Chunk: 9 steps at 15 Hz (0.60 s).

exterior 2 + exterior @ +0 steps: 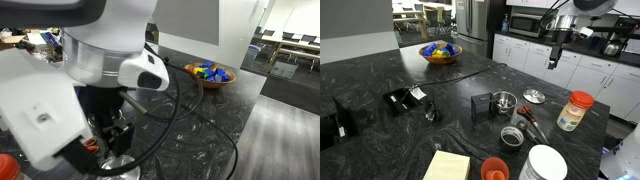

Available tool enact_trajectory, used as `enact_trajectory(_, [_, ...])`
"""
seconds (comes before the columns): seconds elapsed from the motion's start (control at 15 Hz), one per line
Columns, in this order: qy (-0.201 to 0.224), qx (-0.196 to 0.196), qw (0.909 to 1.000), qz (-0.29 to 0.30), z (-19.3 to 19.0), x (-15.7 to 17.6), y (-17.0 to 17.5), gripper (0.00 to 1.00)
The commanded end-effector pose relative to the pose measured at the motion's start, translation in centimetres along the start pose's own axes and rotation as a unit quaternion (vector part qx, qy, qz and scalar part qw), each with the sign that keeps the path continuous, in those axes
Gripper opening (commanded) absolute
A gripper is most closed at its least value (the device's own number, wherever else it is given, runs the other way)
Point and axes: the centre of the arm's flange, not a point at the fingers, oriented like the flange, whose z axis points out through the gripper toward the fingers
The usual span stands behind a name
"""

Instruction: Take the lid from the table and put it on the silver pot

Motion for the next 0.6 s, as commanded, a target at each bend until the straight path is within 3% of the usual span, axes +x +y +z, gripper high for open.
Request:
enact_trajectory(0.0, [0.0, 0.0, 1.0, 0.0, 0.0, 0.0, 0.0, 1.0])
enact_trajectory(0.53, [0.002, -0.024, 0.9967, 0.078, 4.1, 1.7, 1.9, 1.0])
